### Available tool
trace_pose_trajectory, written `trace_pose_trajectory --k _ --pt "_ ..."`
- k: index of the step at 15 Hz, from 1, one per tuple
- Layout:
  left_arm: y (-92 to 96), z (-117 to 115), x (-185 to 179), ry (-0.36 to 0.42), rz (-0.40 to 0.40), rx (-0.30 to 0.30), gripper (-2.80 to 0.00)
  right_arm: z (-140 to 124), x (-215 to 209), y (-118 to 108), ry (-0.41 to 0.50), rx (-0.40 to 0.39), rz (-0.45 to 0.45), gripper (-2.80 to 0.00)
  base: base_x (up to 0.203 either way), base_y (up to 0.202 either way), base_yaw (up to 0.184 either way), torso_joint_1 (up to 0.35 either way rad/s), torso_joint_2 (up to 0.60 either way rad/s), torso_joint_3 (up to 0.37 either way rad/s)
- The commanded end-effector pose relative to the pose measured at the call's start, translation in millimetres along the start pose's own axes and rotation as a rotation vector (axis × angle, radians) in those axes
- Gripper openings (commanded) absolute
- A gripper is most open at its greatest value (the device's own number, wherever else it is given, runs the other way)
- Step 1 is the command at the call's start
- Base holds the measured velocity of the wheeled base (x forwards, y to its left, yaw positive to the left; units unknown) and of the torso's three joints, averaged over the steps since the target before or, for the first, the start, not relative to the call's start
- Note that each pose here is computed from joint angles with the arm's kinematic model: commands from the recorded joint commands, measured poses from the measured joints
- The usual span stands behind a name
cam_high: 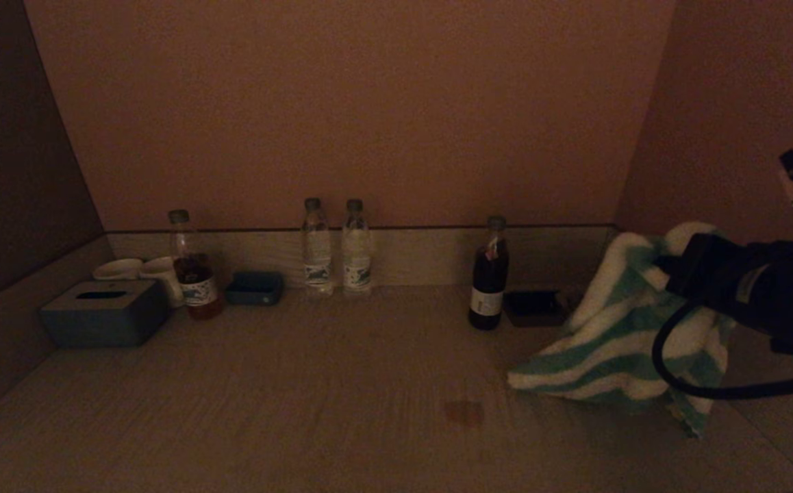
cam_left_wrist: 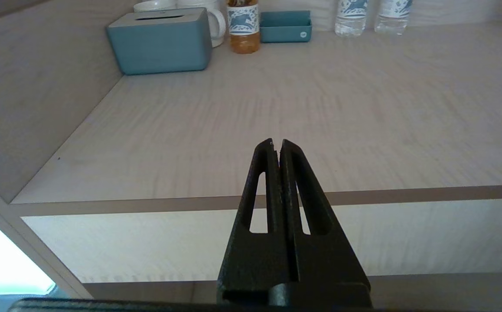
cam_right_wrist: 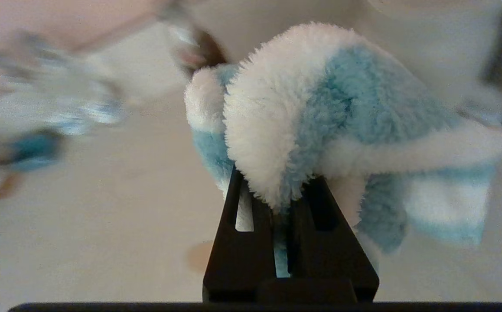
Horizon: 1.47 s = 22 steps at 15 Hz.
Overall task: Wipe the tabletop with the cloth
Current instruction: Sweep the stains on the table
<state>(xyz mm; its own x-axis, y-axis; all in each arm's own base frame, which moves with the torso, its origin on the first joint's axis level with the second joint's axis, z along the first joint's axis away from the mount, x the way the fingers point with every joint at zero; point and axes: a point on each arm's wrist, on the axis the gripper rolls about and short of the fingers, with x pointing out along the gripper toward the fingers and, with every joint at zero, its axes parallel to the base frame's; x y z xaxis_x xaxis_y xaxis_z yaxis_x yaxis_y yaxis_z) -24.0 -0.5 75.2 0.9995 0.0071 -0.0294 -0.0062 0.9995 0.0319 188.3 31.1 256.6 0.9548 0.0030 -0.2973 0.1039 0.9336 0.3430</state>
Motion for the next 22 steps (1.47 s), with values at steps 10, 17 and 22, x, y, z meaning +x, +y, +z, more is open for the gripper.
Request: trace_pose_trajectory --k 10,17,22 --pt "0.0 0.0 0.1 0.001 0.001 0.000 -2.80 -53.7 65.2 32.5 0.298 -0.088 0.035 -2.80 0.000 0.000 0.000 0.000 0.00 0.000" --pt "0.0 0.0 0.1 0.001 0.001 0.000 -2.80 -84.8 113.8 35.1 0.460 -0.037 0.010 -2.80 0.000 0.000 0.000 0.000 0.00 0.000" --pt "0.0 -0.1 0.1 0.003 0.000 0.000 -2.80 -102.1 136.3 36.2 0.518 -0.042 -0.021 -2.80 0.000 0.000 0.000 0.000 0.00 0.000"
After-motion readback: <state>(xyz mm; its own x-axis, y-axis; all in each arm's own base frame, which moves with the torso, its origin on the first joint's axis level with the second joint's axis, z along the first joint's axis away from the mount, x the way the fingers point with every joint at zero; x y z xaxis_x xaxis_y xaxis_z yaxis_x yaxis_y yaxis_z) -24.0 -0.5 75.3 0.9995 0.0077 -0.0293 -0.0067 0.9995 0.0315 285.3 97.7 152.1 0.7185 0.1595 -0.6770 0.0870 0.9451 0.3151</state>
